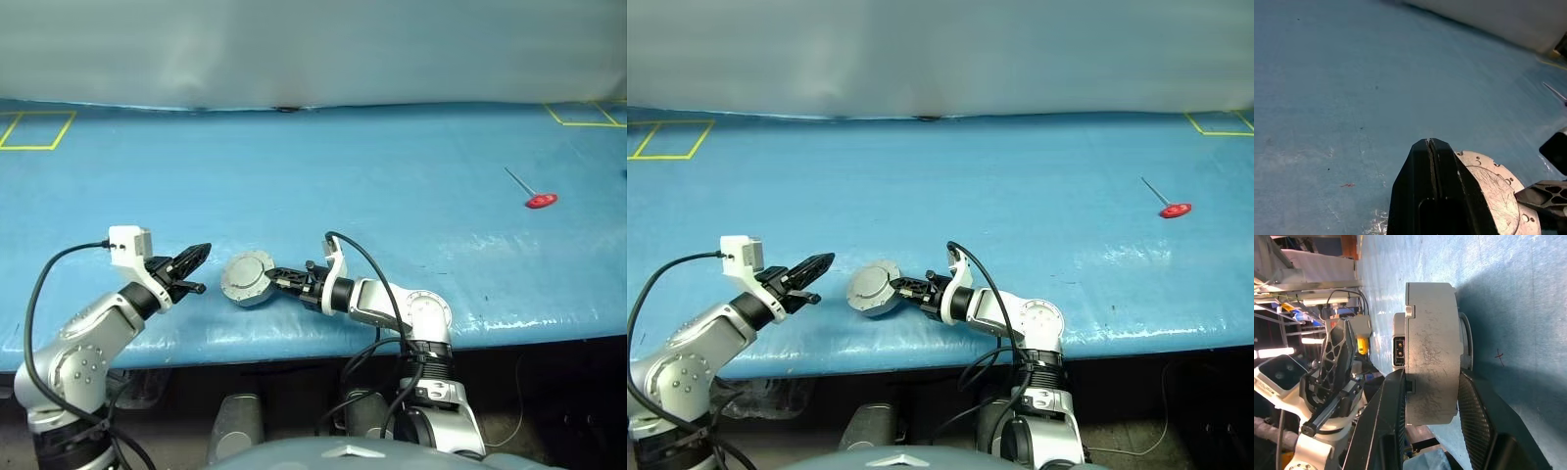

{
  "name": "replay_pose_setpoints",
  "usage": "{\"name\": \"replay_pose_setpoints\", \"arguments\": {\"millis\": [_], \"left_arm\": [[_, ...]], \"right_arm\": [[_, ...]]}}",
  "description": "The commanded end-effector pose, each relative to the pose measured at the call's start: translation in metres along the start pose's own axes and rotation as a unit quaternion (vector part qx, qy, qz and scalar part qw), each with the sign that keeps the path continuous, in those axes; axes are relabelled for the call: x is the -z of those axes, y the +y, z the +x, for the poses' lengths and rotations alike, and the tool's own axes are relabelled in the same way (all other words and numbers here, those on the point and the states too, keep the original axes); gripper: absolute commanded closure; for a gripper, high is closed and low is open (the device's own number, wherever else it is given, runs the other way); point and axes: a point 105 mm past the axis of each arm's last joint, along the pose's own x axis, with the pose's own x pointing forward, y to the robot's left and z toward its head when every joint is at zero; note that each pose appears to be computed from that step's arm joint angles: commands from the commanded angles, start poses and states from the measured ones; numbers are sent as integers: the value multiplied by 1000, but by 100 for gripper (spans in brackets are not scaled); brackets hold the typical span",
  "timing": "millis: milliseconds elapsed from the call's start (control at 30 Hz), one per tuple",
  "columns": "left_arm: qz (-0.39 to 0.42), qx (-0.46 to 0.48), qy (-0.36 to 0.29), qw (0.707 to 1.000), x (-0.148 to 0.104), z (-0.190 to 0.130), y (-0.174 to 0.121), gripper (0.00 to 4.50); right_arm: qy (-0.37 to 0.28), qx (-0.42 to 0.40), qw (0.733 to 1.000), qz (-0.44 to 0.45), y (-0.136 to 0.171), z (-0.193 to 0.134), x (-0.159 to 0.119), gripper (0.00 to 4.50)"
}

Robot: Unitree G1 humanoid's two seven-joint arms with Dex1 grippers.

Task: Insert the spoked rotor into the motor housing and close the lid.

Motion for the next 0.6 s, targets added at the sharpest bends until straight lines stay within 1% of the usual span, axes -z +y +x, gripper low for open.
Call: {"name": "replay_pose_setpoints", "arguments": {"millis": [33, 133, 233, 267, 367, 533, 600], "left_arm": [[-52, -3, -71, 996, -8, -11, -8, 450], [-145, 4, -74, 987, 15, -15, -15, 450], [-219, 16, -91, 971, 27, -17, -24, 450], [-245, 21, -93, 965, 33, -17, -28, 432], [-302, 30, -95, 948, 46, -14, -36, 361], [-372, 44, -143, 916, 40, -13, -36, 190], [-389, 50, -147, 908, 41, -12, -38, 121]], "right_arm": [[-9, -68, 996, 54, 13, 9, 18, 330], [-42, -85, 994, 62, 20, 5, 2, 330], [-61, -98, 991, 62, 27, 4, -7, 330], [-67, -104, 991, 59, 31, 3, -11, 330], [-79, -108, 990, 47, 38, 3, -20, 330], [-105, -125, 986, 39, 50, 2, -35, 331], [-111, -135, 984, 34, 57, 2, -39, 331]]}}
